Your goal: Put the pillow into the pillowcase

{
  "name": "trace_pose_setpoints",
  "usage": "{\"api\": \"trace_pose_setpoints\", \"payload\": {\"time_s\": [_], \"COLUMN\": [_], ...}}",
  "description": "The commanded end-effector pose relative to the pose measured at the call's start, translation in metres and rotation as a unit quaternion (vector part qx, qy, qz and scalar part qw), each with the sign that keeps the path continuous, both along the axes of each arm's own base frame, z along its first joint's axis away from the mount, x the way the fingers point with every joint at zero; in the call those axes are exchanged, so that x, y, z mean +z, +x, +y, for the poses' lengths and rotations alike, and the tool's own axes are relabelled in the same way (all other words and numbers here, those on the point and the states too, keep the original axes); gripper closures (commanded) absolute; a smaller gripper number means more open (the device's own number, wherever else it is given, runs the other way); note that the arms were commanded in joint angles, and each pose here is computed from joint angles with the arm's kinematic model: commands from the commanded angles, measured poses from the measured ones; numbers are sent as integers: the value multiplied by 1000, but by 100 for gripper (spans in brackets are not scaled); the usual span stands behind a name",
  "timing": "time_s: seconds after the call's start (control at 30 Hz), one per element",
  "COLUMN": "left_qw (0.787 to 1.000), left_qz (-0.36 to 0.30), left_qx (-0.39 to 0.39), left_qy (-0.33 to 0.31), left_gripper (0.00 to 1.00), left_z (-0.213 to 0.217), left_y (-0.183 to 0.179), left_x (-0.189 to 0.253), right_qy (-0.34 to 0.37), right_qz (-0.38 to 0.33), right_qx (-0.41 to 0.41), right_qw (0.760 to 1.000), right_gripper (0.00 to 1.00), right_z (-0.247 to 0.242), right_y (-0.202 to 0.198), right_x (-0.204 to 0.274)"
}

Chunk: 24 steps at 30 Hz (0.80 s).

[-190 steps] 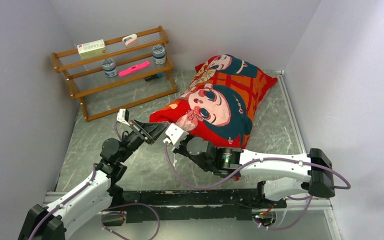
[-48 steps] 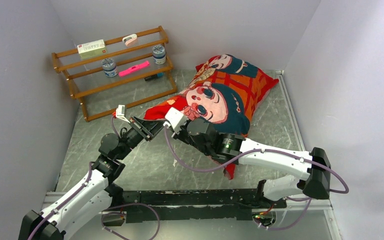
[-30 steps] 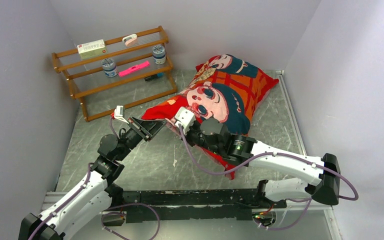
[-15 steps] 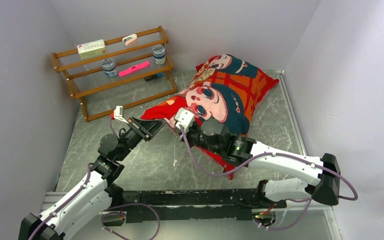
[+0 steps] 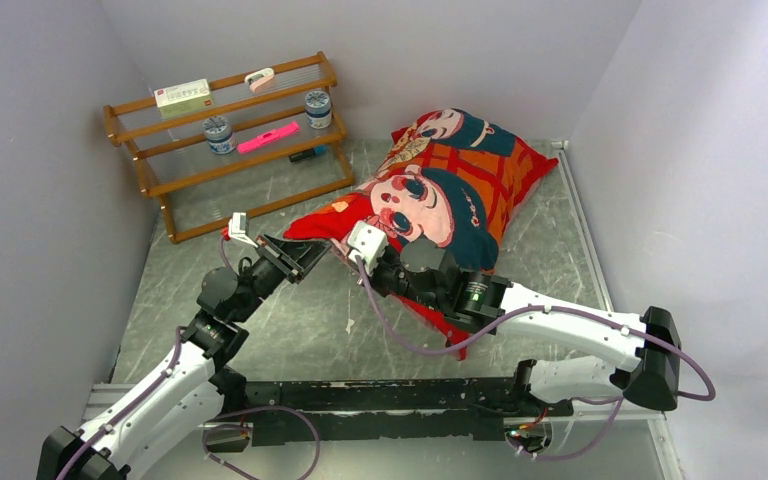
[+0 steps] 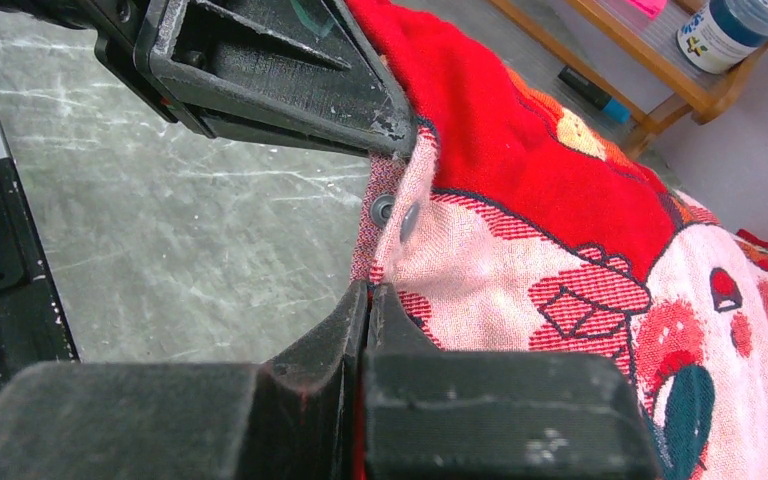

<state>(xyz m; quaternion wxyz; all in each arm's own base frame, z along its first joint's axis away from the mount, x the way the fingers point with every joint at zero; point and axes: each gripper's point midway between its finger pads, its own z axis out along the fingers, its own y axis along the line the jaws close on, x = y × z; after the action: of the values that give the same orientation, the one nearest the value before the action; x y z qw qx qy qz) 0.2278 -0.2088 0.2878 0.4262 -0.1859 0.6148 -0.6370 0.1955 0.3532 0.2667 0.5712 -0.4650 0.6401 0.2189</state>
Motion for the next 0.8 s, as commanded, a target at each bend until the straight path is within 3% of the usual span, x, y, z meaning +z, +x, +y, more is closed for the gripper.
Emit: {"api": "trace_pose_setpoints", "payload": {"time_s": [0.0, 0.1, 0.23, 0.4, 0.53, 0.63, 0.77], "left_qw": [996, 996, 996, 996, 996, 996, 996], "left_qz": [-71, -68, -65, -62, -59, -58, -58], "left_qx": [8, 9, 7, 11, 9, 9, 12], "left_qy": [-58, -59, -60, -58, -59, -60, -60], "left_gripper": [95, 95, 95, 95, 95, 95, 95], "left_z": [8, 8, 7, 7, 6, 6, 7], "left_y": [-6, -5, -4, -3, -2, -2, -2], "left_x": [59, 58, 57, 57, 55, 56, 58], "right_qy": [19, 24, 30, 49, 25, 5, -5], "right_qz": [-15, -15, -15, -29, -61, -121, -173], "right_qx": [4, 10, 5, 6, 8, 7, 8], "right_qw": [1000, 1000, 999, 998, 998, 993, 985], "right_gripper": [100, 97, 81, 52, 33, 28, 27], "right_z": [2, 5, 2, -2, 1, 4, 8], "right_y": [0, -2, -1, -3, -1, 1, 8], "right_x": [14, 15, 20, 30, 23, 23, 23]}}
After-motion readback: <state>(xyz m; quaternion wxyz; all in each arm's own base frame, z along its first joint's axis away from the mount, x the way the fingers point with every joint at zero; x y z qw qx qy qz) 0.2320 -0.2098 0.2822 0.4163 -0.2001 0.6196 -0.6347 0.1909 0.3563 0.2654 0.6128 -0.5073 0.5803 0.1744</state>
